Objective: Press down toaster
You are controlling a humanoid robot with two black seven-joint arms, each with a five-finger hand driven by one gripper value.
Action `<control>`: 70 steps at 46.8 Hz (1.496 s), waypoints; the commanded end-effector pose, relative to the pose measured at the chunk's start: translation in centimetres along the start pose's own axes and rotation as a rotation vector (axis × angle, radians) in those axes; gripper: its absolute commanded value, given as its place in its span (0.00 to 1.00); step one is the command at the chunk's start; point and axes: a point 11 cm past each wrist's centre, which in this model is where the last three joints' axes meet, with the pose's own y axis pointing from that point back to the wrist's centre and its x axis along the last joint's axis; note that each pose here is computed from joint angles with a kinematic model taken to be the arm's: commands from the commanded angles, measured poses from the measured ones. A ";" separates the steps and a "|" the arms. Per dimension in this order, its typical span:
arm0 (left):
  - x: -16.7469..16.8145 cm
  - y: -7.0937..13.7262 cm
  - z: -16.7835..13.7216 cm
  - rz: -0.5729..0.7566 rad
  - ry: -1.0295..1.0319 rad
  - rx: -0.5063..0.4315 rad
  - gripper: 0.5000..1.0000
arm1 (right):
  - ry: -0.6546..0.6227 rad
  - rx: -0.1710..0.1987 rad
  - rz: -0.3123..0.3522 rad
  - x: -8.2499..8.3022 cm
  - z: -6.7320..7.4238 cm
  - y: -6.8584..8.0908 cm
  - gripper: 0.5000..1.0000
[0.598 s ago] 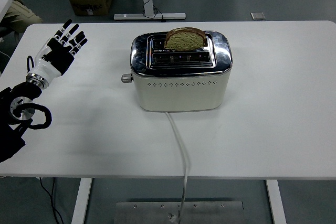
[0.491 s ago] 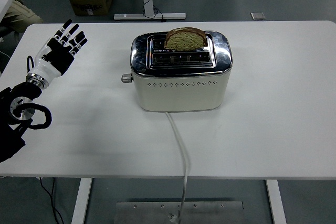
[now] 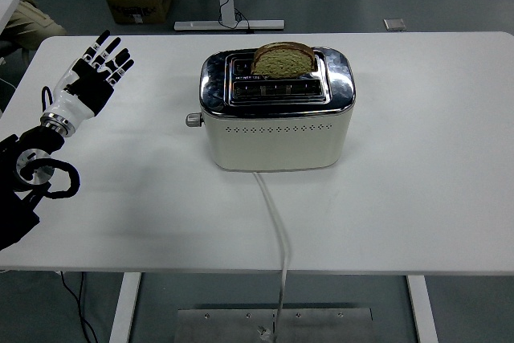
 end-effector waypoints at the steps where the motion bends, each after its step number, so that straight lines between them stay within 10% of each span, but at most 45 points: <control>1: 0.0 0.0 0.0 0.000 0.001 0.000 1.00 | 0.000 0.000 0.000 0.0 0.0 0.0 1.00; 70: 1.6 1.1 1.5 0.004 -0.035 0.000 1.00 | 0.000 0.000 0.000 0.0 0.0 0.0 1.00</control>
